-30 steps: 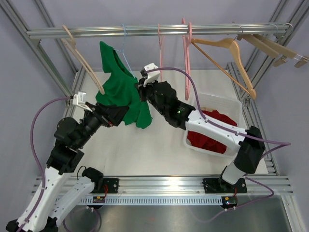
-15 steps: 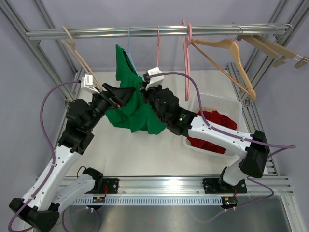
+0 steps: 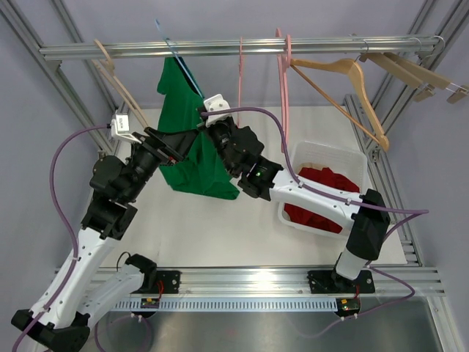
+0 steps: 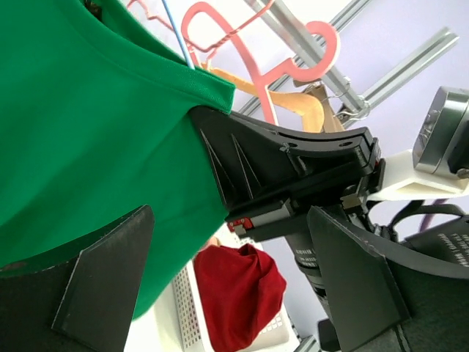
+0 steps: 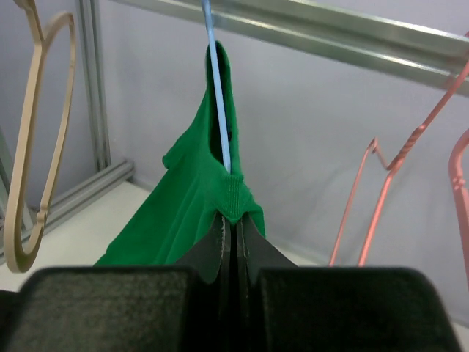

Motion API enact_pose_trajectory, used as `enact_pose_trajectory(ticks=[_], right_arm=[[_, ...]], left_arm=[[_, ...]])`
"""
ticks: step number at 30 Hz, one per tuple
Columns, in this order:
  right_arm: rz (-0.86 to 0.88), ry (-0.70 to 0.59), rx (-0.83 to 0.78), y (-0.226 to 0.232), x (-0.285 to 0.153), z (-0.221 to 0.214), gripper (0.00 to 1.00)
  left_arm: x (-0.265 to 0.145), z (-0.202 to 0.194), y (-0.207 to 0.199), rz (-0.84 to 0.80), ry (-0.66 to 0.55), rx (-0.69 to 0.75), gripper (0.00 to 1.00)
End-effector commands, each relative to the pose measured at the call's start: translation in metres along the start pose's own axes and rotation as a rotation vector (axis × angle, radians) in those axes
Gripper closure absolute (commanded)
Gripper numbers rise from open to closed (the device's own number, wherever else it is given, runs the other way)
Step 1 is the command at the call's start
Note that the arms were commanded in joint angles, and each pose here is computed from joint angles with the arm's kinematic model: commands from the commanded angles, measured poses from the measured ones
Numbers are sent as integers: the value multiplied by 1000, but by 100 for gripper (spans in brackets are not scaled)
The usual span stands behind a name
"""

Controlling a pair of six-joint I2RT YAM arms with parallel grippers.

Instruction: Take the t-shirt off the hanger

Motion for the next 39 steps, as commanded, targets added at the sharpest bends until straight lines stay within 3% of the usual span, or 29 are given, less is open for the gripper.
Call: enact_pose_trajectory(ticks=[1,9,22,39], right_arm=[[-84,-264,86,-20,-3,52,100],[-18,-184,184,-15,-30,16,100],[30,-221,197,-9,-65,16,100],[-11,-386,63,-10,-13,67,100]], left_arm=[[-6,19,-13,-44,-93,31,9],[1,29,-21,-66,-105,29,9],[43,37,-20,-35,-92,21,9],[47,37,-14,-49,-92,24,10]])
Point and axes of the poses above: each gripper's point midway between its finger pads, its own x axis out along the fingers, its own y axis along the line the jaws close on, z = x × y, the point moved 9 cm from there along -x, back along the fingers, and after that the axes turned 9 degrees about x, right-handed, at the moved point
